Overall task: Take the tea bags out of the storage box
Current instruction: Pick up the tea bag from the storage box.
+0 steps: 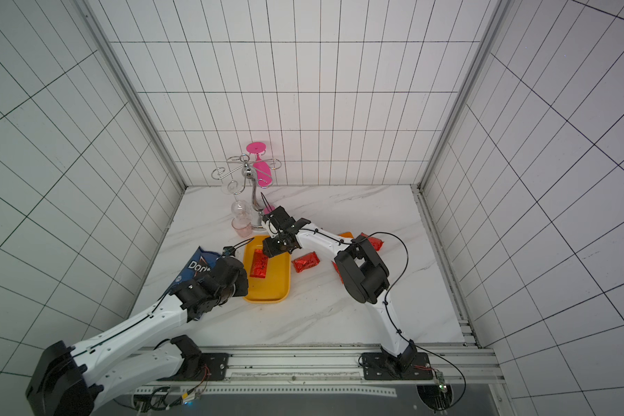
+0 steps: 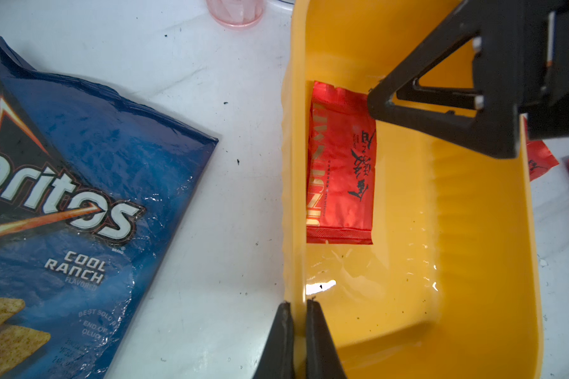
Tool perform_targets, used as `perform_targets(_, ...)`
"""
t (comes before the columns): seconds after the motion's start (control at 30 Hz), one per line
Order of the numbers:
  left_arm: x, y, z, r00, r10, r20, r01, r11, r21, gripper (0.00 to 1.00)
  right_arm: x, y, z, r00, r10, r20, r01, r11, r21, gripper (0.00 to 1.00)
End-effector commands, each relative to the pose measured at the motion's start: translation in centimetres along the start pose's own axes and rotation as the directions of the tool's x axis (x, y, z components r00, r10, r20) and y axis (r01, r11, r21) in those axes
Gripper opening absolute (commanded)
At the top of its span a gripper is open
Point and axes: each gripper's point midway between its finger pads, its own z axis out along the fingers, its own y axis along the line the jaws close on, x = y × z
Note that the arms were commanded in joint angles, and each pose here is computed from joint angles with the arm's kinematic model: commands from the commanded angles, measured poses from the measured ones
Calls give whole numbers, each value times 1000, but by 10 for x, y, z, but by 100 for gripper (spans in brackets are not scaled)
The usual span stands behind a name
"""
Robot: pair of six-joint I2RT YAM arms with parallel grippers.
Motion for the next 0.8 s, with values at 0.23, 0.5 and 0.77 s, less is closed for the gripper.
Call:
perform_targets(0.23,-4,-3,1,1000,4,19,-4,1000,7,0,3,6,20,999,9,-44,-12,998,-54,43)
perform_targets(0.5,-3,-3,1,1000,6,15,-6,1000,6,0,10,8,27,997,18,-70,-23,996,-81,26)
perform_targets(0.77,-3,-3,1,1000,6,15,-6,1000,6,0,2,15,20,999,4,-45,-9,995,-97,1)
